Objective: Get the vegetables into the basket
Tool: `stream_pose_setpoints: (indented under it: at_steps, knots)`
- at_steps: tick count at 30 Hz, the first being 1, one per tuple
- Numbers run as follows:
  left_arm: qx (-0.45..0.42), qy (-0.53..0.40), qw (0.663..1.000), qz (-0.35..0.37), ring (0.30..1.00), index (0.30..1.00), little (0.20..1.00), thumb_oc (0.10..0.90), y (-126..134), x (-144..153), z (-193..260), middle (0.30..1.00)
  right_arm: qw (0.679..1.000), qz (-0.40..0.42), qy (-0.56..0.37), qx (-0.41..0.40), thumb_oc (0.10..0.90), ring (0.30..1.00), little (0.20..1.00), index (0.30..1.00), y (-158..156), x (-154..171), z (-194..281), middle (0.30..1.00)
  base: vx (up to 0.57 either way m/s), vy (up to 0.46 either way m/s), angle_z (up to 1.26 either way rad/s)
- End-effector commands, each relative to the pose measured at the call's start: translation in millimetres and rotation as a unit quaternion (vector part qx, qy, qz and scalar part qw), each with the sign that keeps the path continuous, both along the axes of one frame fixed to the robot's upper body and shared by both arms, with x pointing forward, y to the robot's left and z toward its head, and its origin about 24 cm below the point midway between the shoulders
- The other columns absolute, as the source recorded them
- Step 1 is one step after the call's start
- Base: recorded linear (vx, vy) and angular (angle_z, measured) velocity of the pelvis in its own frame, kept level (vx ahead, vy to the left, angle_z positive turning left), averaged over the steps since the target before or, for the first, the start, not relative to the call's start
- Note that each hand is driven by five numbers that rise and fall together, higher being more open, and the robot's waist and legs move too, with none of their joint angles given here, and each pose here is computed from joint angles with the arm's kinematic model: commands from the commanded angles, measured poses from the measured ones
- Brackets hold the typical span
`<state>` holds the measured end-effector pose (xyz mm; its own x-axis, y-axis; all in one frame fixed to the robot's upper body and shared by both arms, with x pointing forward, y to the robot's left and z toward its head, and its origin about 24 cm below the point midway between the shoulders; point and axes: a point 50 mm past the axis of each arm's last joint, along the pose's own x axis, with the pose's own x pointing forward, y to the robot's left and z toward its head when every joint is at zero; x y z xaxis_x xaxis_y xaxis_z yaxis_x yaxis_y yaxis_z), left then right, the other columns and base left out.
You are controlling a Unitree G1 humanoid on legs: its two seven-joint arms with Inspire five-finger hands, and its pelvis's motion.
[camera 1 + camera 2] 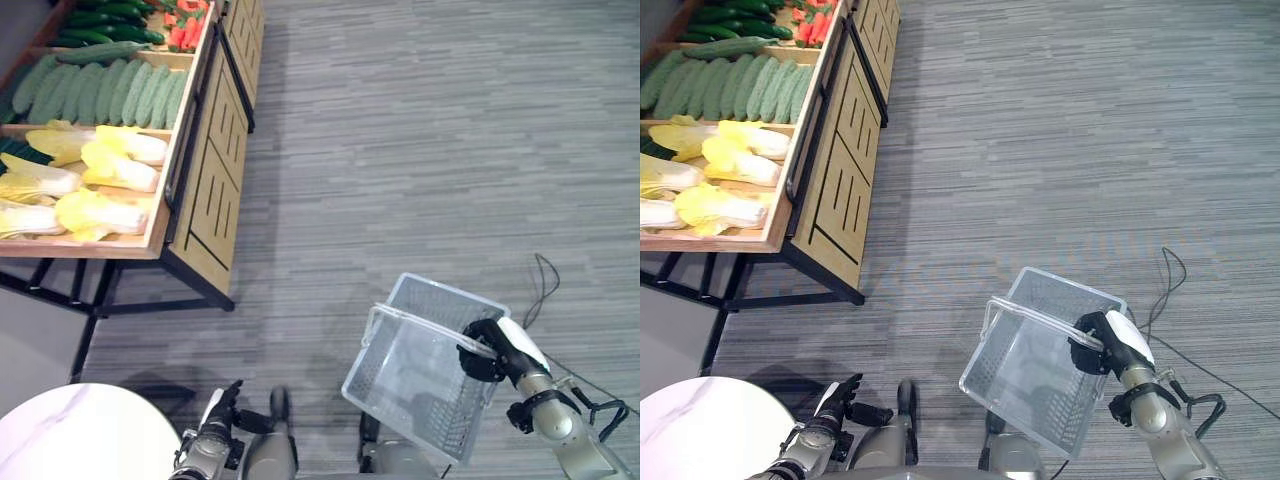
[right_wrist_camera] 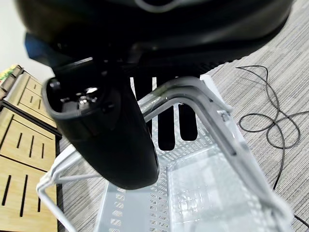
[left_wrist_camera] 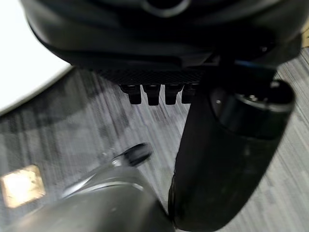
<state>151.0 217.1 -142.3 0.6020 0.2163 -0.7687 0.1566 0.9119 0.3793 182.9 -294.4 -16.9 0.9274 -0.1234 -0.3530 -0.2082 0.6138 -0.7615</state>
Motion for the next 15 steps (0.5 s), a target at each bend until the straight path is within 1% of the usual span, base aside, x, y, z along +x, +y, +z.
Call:
stream_pose_setpoints:
  at_steps: [1,5,8,12,15]
  knots:
    - [0.047,0.073,0.996,-0.010,1.000,1.000,1.000,0.900,21,-38,-10,1.000,0.985,0.046,-0.166,-0.011,0.400,0.300,0.300,0.300,5,31,64,0.300,0.31,0.148,-0.44]
    - [0.046,0.082,0.995,-0.030,1.000,1.000,1.000,0.900,18,-40,-12,1.000,0.987,0.046,-0.153,-0.011,0.400,0.300,0.300,0.300,10,29,57,0.300,0.29,0.212,-0.48]
    - [0.052,0.074,0.995,-0.045,1.000,1.000,1.000,0.900,19,-36,-9,1.000,0.987,0.048,-0.152,0.000,0.400,0.300,0.300,0.300,16,33,54,0.300,0.20,0.199,-0.24]
    - [0.053,0.056,0.997,-0.028,1.000,1.000,1.000,0.900,25,-27,-5,1.000,0.987,0.057,-0.147,0.009,0.400,0.300,0.300,0.300,24,39,50,0.300,0.16,0.178,-0.40]
    - [0.053,0.044,0.997,-0.028,1.000,1.000,1.000,0.900,26,-20,-2,1.000,0.988,0.058,-0.144,0.017,0.400,0.300,0.300,0.300,28,41,46,0.300,0.15,0.167,-0.12]
